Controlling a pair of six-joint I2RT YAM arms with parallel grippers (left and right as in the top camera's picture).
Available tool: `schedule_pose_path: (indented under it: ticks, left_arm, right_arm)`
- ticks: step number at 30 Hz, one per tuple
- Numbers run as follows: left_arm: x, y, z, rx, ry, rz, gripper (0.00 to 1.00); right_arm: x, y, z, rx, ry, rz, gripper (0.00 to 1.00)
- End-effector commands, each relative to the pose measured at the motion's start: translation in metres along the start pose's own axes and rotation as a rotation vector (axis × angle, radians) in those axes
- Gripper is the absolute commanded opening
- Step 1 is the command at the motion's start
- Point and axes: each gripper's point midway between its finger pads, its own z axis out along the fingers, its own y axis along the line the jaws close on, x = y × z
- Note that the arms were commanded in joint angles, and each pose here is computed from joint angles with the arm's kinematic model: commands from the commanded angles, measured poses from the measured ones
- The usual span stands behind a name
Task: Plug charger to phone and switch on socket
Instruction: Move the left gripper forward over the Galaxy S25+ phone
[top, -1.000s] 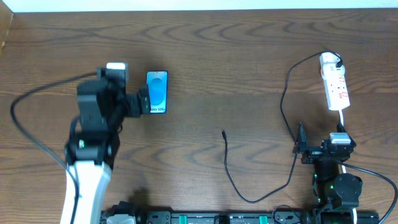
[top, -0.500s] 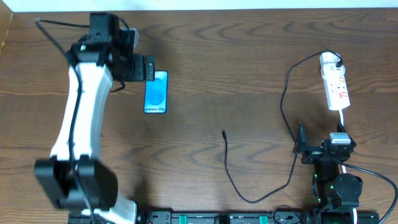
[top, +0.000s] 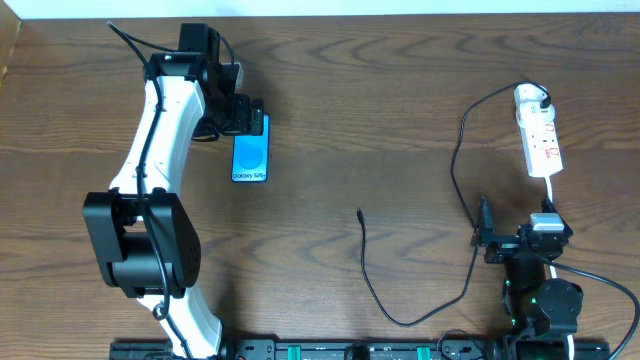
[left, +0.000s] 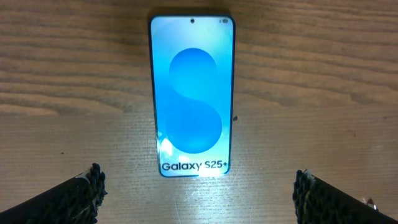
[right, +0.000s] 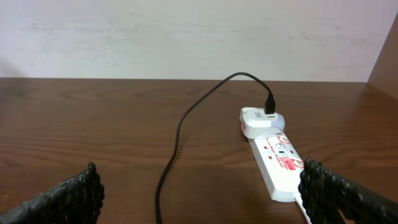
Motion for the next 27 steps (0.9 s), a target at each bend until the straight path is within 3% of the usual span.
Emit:
schedule_pose_path:
  ticks: [1, 7, 8, 9, 10, 11, 12, 13, 17, 22, 27]
  left_arm:
    - [-0.007, -0.003, -0.003, 0.017, -0.020, -0.004, 0.98]
    - [-0.007, -0.004, -0.004, 0.024, -0.022, -0.003, 0.98]
    - [-0.007, -0.004, -0.004, 0.023, -0.023, -0.002, 0.68]
    - [-0.012, -0.004, -0.004, 0.024, -0.041, -0.001, 0.08]
    - [-0.014, -0.004, -0.004, 0.024, -0.050, -0.001, 0.08]
    - [-0.016, -0.004, -0.004, 0.024, -0.056, -0.007, 0.14]
    - [-0.017, -0.004, -0.004, 0.024, -0.063, -0.017, 0.94]
    - [-0.019, -0.004, -0.004, 0.025, -0.068, -0.028, 0.98]
    - [-0.025, -0.005, -0.004, 0.023, -0.092, -0.068, 0.98]
    - [-0.015, 0.008, -0.001, -0.116, -0.056, -0.079, 0.98]
    - [-0.010, 0.001, 0.016, -0.123, -0.013, -0.062, 0.98]
  right_arm:
    - [0.001, 0.001, 0.000, -0.006, 0.001, 0.010, 0.99]
    - [0.000, 0.001, 0.000, -0.006, 0.000, 0.010, 0.99]
    - [0.001, 0.001, 0.000, -0.006, 0.001, 0.010, 0.99]
    - [0.000, 0.001, 0.000, -0.006, 0.000, 0.010, 0.99]
    - [0.000, 0.001, 0.000, -0.006, 0.000, 0.010, 0.99]
    - [0.001, 0.001, 0.000, -0.006, 0.001, 0.010, 0.99]
    - [0.000, 0.001, 0.000, -0.006, 0.000, 0.010, 0.99]
    - [0.000, 0.001, 0.000, -0.006, 0.000, 0.010, 0.99]
    - [0.000, 0.001, 0.000, -0.006, 0.000, 0.010, 0.99]
    - [0.001, 0.001, 0.000, -0.006, 0.001, 0.010, 0.99]
    - [0.001, 0.001, 0.000, -0.006, 0.001, 0.010, 0.99]
